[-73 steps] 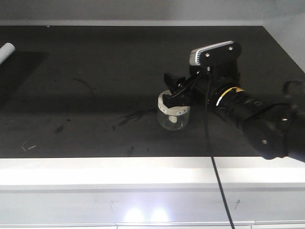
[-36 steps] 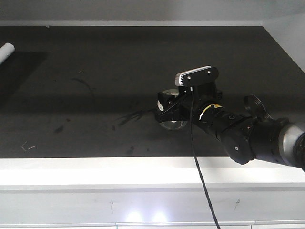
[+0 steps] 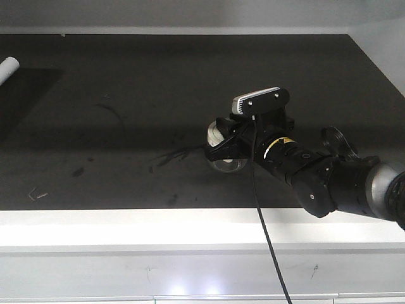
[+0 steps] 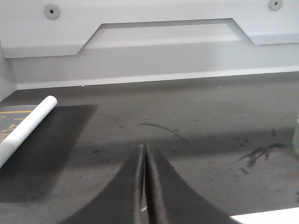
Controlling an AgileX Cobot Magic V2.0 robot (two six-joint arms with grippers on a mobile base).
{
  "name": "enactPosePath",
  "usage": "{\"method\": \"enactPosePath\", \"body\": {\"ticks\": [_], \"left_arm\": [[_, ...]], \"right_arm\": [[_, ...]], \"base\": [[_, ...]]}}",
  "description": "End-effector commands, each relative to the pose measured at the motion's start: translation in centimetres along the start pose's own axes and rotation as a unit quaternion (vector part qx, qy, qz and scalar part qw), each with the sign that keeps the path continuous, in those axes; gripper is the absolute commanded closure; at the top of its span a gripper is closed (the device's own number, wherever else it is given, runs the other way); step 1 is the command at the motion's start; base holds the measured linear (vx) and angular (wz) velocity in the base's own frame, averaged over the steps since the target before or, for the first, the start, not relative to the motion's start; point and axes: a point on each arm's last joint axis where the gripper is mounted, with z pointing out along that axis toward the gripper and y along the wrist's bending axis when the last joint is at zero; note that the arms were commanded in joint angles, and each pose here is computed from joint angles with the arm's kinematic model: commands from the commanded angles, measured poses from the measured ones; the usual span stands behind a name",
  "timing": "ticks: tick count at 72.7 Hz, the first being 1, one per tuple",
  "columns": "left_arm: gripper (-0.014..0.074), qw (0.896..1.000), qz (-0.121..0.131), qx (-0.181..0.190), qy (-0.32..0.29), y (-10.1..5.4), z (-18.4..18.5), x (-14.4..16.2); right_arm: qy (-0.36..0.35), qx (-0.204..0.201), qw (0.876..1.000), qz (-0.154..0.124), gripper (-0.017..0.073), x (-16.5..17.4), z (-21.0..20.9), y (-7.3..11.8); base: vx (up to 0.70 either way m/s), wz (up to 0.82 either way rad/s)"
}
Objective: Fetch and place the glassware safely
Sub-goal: 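Move the right gripper down onto the white lid of the glass jar, then close the right gripper on the lid and lift the jar toward the robot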
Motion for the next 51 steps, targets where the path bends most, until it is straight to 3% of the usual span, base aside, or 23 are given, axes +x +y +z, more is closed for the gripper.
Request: {"method": "enactPosePath", "body": {"ticks": [1,33,51], "left_arm": [[0.0601,0.999,-0.007,0.003,-0.046,-0.1,-0.1,-1.5],[0.0601,0.999,-0.007,0.003,-0.046,-0.1,-0.1,-1.5],[0.0601,0.999,-0.007,0.003,-0.046,-0.1,-0.1,-1.5]], "right_arm": [[-0.031,-0.001,1.000,-0.003,0.0566,-1.8,-0.5,0.0],[-0.109,0.012,0.994,-0.009,0.0560,-8.0,-5.1,-0.8],[-0.118,0.008,0.992,-0.033,0.0560,-10.8,-9.7,-0.4]], "base": [[0.00,0.00],[0.00,0.00],[0.00,0.00]]}}
